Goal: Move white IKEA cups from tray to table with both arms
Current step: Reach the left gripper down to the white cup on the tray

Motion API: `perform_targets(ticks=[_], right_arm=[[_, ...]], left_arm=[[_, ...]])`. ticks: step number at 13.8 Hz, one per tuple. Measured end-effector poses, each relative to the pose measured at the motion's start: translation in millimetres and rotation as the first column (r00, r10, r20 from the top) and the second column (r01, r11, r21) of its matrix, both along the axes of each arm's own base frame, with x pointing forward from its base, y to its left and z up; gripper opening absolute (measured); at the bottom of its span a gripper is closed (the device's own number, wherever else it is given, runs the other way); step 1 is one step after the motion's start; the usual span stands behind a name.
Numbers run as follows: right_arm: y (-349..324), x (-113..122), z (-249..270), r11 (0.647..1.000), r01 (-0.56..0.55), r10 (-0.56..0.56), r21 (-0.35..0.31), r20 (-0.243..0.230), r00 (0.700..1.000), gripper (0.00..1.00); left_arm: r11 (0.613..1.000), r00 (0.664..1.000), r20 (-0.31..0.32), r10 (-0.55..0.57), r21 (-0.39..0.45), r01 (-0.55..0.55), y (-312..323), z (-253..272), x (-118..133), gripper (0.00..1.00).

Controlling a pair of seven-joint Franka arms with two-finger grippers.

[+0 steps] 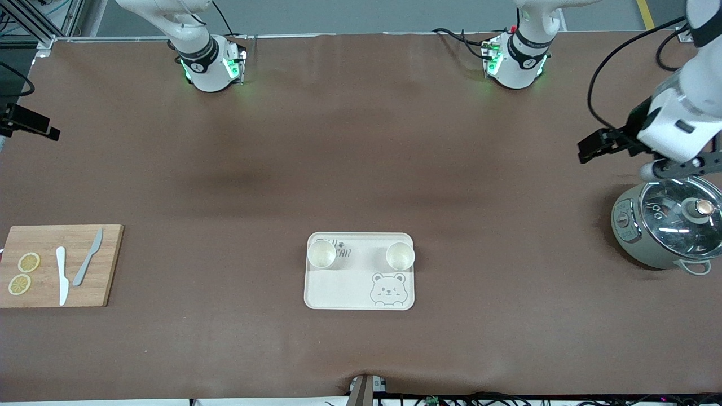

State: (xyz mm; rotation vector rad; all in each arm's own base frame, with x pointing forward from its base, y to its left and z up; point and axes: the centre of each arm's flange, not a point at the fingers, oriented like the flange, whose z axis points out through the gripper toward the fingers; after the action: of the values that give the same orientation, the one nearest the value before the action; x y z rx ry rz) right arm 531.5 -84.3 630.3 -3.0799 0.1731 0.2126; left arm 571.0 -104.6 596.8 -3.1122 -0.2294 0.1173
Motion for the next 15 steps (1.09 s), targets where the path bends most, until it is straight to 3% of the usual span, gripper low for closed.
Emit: perform_targets(ticks=[7, 10, 15], right_arm=[[0, 0, 0, 1.000, 0.000, 0.000, 0.000, 0.000, 1.000, 1.00], [0, 0, 0, 1.000, 0.000, 0.000, 0.000, 0.000, 1.000, 1.00], [0, 0, 0, 1.000, 0.000, 0.000, 0.001, 0.000, 1.000, 1.00]], left_arm=[[1.000, 1.000, -0.004, 0.021, -0.011, -0.021, -89, -75, 27, 1.00], [0.998, 0.998, 0.037, 0.046, 0.034, -0.047, -145, -115, 30, 1.00], [0.994, 0.989, 0.101, 0.111, -0.035, -0.108, -206, -184, 44, 1.00]])
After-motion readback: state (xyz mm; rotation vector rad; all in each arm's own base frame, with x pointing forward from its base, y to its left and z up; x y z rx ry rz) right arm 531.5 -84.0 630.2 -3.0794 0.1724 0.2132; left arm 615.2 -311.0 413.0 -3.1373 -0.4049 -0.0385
